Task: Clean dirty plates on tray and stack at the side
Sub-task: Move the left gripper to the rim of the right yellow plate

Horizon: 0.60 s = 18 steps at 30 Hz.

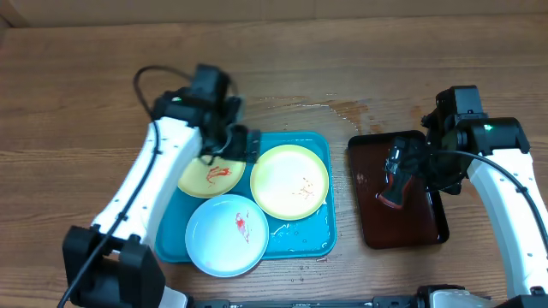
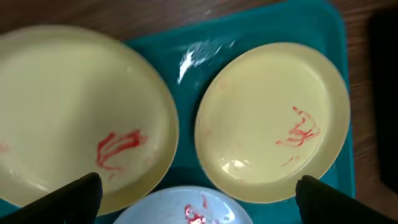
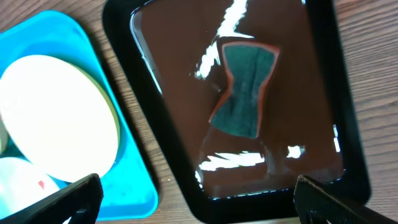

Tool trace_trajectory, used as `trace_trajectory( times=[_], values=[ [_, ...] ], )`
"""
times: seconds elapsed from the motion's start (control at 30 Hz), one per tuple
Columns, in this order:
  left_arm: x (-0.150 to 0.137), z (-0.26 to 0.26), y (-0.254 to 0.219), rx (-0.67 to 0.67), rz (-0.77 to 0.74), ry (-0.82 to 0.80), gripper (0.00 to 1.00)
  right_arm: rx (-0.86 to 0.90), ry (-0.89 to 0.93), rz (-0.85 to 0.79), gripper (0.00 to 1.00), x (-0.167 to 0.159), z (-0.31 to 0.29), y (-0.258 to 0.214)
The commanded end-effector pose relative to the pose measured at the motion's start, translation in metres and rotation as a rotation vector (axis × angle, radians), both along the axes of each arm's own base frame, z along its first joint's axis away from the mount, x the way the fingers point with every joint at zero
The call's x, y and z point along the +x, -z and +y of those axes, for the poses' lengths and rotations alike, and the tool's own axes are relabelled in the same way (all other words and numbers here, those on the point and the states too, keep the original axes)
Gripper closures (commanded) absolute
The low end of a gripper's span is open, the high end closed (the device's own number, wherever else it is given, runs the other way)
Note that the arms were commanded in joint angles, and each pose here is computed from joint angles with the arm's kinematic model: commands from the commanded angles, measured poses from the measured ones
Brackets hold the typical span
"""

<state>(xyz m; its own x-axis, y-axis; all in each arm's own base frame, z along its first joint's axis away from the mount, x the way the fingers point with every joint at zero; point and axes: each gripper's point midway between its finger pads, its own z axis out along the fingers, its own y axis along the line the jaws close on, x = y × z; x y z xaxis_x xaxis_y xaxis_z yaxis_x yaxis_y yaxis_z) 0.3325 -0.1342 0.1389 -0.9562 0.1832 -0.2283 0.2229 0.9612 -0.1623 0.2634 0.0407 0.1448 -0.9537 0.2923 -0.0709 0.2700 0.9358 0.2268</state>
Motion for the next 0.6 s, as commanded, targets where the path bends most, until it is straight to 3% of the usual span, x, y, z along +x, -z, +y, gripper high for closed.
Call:
trace_trajectory(
  times=[0.0,0.17,0.23,0.27,0.3,0.33,0.43,0.5,0.57],
  values=[
    [0.012,-0.026,-0.03,0.068,-0.144,0.051,0.0,0.03,-0.004,0.001,0.0,0.003,0.006,-0.003],
    [0.001,-0.054,-0.034,-0.033,-0.109,0.047,0.0,0.029,0.023,0.12,0.01,-0.01,0.006,0.03],
    [0.001,-0.053,-0.034,-0.03,-0.106,0.048,0.0,0.033,0.027,0.145,0.19,-0.01,0.007,0.046],
    [0.001,-0.053,-0.034,-0.03,-0.105,0.045,0.0,0.043,0.026,0.154,0.2,-0.011,0.009,0.05],
    [0.001,-0.052,-0.033,-0.03,-0.104,0.044,0.0,0.048,0.026,0.166,0.18,-0.012,0.009,0.054],
    [0.0,-0.052,-0.033,-0.028,-0.102,0.045,0.0,0.049,0.027,0.182,0.1,-0.015,0.009,0.059],
    [0.002,-0.046,-0.032,0.004,-0.109,0.034,0.0,0.047,0.028,0.2,0.11,-0.016,0.009,0.069],
    [0.002,-0.047,-0.032,0.003,-0.111,0.034,0.0,0.037,0.039,0.199,0.01,-0.015,0.007,0.077],
    [0.003,-0.046,-0.032,0.008,-0.114,0.032,0.0,-0.016,0.071,0.164,0.06,-0.005,-0.002,0.086]
  ],
)
